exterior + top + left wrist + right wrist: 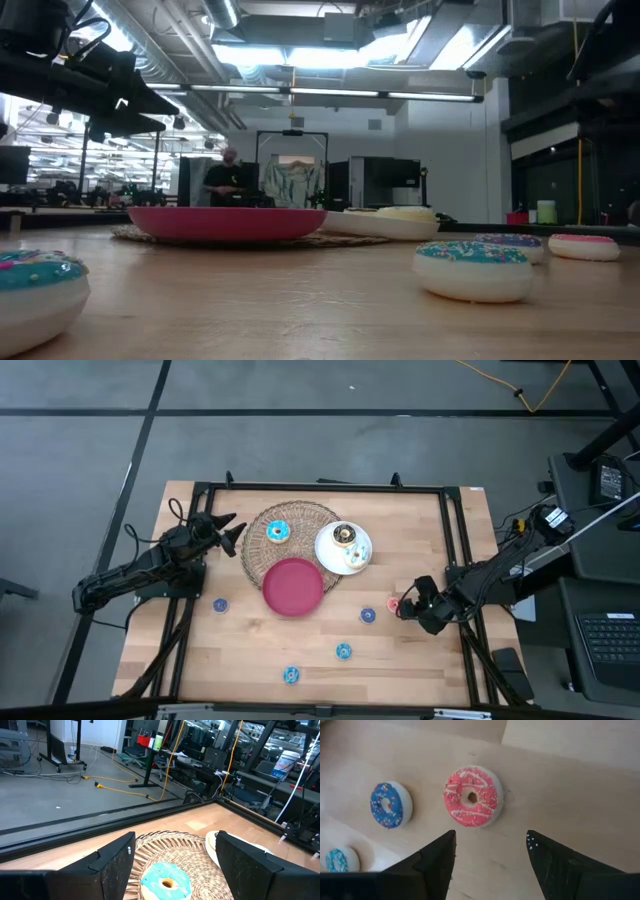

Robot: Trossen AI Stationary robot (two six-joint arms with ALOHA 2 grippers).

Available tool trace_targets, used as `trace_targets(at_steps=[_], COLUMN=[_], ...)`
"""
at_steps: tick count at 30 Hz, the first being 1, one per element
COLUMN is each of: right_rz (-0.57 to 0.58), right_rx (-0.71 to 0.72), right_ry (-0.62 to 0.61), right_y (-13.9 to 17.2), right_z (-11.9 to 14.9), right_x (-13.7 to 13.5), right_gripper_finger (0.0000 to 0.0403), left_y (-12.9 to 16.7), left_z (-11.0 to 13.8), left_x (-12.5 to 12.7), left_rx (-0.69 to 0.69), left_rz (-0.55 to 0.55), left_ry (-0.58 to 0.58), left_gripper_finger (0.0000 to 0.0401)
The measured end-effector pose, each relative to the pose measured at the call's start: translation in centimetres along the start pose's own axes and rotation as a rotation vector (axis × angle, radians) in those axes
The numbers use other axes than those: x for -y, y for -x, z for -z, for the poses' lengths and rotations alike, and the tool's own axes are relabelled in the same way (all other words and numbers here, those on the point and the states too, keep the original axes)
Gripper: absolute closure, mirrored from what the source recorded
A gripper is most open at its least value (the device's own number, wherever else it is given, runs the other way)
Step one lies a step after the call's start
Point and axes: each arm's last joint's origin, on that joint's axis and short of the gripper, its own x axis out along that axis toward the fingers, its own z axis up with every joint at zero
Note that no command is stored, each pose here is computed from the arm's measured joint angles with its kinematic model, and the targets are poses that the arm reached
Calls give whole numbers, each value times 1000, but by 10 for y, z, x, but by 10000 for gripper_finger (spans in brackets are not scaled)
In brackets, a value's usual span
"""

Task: Pick & Place donuts
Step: Put the pink donut on the pink plate

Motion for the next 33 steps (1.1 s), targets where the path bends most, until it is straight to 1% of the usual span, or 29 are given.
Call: trace_targets(at_steps=[3, 10, 15, 25, 33], right_rz=[-14, -42, -66, -70, -83], right_rx=[23, 22, 41, 57, 39], right_ry=[-6, -35, -29, -28, -41], right_y=[-1, -9, -12, -13, -20], right_z=[-1, -3, -5, -9, -8], right_x=[1, 4, 4, 1, 5], right_gripper_finger=[160, 160, 160, 160, 160], left_y=[0, 0, 0, 0, 0], left_z=[0, 0, 0, 0, 0], left_x=[0, 0, 0, 0, 0], left_rx=[0, 0, 0, 0, 0], left_rz=[0, 0, 0, 0, 0], left_ry=[0, 0, 0, 0, 0], left_gripper_finger=[134, 134, 134, 134, 134])
